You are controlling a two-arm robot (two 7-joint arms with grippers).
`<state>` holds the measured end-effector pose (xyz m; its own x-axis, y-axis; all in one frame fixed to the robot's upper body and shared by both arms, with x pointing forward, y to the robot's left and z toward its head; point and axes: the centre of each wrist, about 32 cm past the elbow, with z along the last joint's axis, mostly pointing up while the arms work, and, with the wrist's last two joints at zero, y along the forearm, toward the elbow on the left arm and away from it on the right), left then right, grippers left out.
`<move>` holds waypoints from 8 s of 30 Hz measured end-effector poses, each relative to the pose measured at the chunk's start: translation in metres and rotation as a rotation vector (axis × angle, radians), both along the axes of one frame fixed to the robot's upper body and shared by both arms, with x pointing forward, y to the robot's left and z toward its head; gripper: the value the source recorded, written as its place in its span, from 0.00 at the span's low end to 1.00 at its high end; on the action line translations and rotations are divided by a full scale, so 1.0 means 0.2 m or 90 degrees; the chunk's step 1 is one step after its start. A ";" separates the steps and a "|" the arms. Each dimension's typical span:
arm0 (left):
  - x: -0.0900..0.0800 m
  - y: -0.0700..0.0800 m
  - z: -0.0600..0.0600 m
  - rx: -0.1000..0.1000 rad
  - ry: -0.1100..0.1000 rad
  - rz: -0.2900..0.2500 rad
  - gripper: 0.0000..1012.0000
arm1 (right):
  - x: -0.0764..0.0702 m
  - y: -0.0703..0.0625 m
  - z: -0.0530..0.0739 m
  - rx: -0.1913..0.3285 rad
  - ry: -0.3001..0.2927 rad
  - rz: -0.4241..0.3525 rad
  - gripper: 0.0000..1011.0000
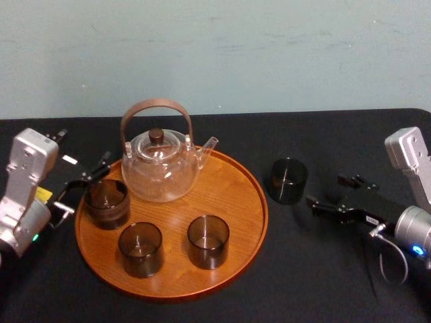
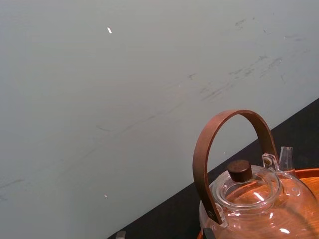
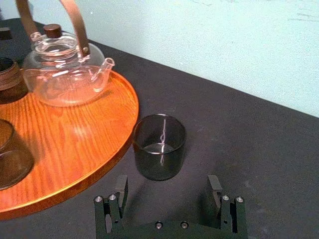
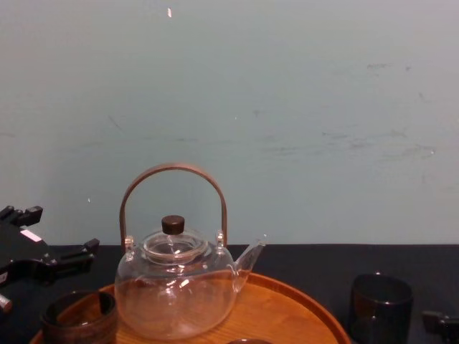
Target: Pick up the glass from the table and place it on the tray.
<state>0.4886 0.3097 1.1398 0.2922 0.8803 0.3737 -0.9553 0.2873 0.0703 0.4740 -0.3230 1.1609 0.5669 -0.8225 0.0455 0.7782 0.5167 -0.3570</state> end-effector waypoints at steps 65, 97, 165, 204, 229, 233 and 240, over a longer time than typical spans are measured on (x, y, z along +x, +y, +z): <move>0.00 0.00 0.00 0.000 0.000 0.000 0.99 | 0.32 0.19 0.00 -0.008 0.020 0.036 0.99; 0.00 0.00 0.00 0.000 0.000 0.000 0.99 | 0.33 0.20 -0.02 -0.019 0.033 0.027 0.99; 0.00 0.00 0.00 0.000 0.000 0.000 0.99 | 0.24 0.22 0.21 -0.014 -0.052 0.094 0.88; 0.00 0.00 0.00 0.000 0.000 0.000 0.99 | 0.38 0.47 0.07 -0.023 -0.014 0.180 0.88; 0.00 0.00 0.00 0.000 0.000 0.000 0.99 | 0.40 0.49 0.00 -0.027 0.010 0.175 0.88; 0.00 0.00 0.00 0.000 0.000 0.000 0.99 | 0.40 0.49 -0.01 -0.033 0.011 0.172 0.88; 0.00 0.00 0.00 0.000 0.000 0.000 0.99 | 0.40 0.49 -0.01 -0.033 0.012 0.172 0.88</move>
<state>0.4887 0.3097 1.1398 0.2922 0.8803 0.3737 -0.9553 0.2873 0.0702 0.5540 -0.2243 1.1592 0.7668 -0.6379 0.0711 0.6074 0.6854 -0.4015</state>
